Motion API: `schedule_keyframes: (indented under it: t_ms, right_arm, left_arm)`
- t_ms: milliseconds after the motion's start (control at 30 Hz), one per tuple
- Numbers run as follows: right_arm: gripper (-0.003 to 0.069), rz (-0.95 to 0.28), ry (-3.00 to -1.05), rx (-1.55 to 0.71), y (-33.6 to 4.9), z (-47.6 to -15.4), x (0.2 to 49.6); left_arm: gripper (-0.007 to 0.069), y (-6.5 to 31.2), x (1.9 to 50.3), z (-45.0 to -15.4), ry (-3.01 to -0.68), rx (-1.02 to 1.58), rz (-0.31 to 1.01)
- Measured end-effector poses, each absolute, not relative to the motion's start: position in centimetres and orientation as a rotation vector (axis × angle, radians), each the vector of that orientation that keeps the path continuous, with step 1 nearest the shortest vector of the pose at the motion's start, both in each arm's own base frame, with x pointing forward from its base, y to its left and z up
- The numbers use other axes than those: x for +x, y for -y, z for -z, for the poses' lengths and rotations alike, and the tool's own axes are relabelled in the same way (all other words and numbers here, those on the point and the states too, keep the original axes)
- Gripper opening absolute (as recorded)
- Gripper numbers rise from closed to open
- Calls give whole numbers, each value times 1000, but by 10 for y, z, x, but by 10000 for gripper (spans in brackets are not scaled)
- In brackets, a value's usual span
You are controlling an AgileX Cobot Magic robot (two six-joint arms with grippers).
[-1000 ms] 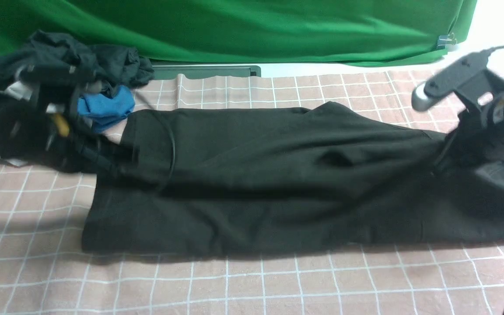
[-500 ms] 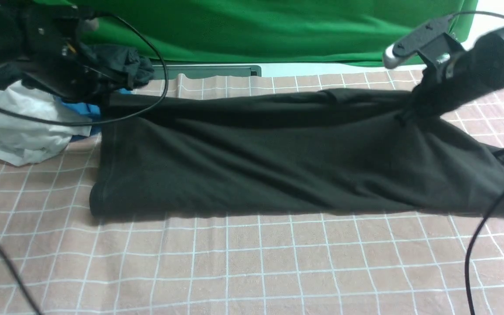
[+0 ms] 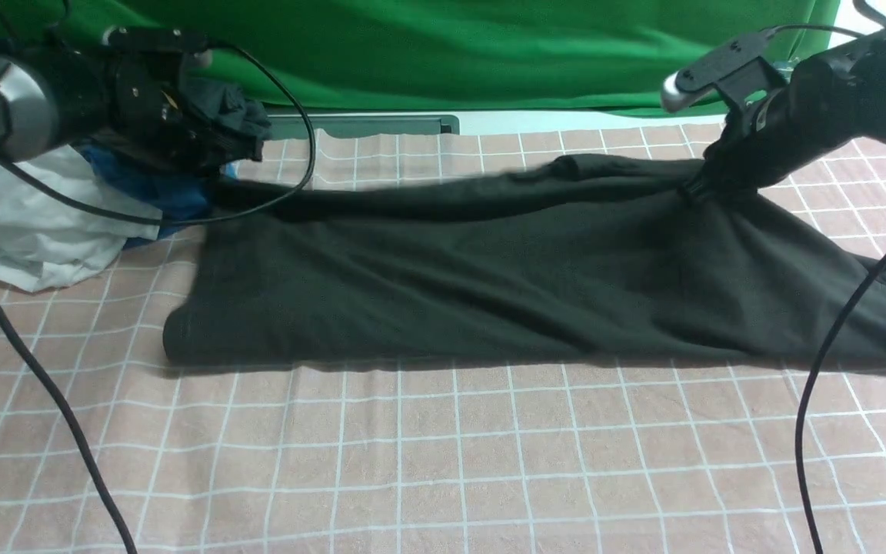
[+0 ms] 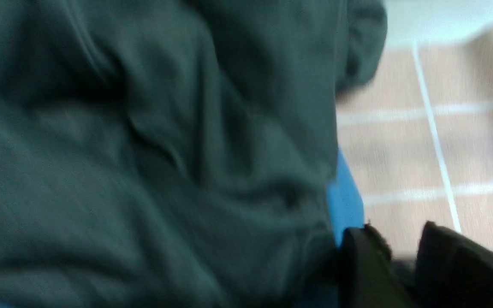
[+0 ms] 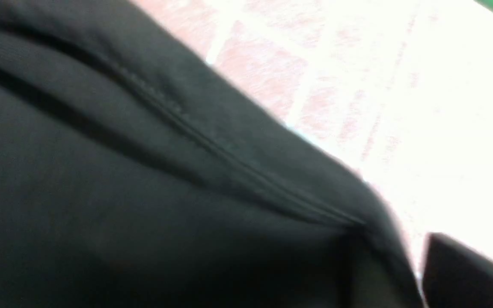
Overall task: Fold a long-sleeved shirt over a pink coffee tablecloth.
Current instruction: 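Fold the black garment in half by bringing its near edge over to the far edge, then pull the folded dark garment lengthwise by its ends to straighten it flat on the table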
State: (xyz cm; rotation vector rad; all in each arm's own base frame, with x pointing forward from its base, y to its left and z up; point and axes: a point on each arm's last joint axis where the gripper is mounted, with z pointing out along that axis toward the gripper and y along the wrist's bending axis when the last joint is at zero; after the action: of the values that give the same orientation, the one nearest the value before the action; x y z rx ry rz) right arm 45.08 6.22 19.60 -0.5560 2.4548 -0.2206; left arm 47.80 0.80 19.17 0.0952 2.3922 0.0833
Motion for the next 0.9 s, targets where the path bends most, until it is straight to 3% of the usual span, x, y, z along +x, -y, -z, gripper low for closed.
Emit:
schedule_keyframes:
  t_ms: [67,133,200,267,300,333,400,433,500,533,700,900]
  right_arm:
    - [363,216,-2454,-510,-60,-204,449]
    - [392,194,-2440,-462,-60,-218,445]
    - [365,137,-2422,-422,-65,-235,439]
    - [279,60,-2410,-428,-75,-247,435]
    - [279,50,-2408,-431,-76,-248,434]
    - [184,-49,-2408,-452,-89,-251,432]
    - [108,-150,-2418,-491,-105,-247,432]
    - [95,-160,-2423,-496,-107,-244,433]
    - [50,-267,-2470,-519,-123,-221,440]
    - [47,-277,-2482,-525,-124,-214,444]
    - [38,-292,-2535,-524,-128,-174,467]
    - [41,-285,-2500,-446,-120,-151,500]
  left_arm:
    - [288,-9,480,-195,-2372,108,-93]
    - [347,-8,478,-201,-2369,101,-86]
    - [383,-8,475,-212,-2360,82,-66]
    - [391,-5,469,-229,-2346,83,-41]
    - [391,-5,469,-231,-2345,90,-44]
    - [356,2,462,-249,-2331,126,-19]
    - [276,13,451,-270,-2325,175,22]
    - [265,16,449,-275,-2318,177,34]
    - [95,40,430,-305,-2282,294,83]
    - [58,50,422,-313,-2261,340,97]
    - [17,92,374,-333,-2203,491,164]
    - [17,113,310,-324,-2217,607,222]
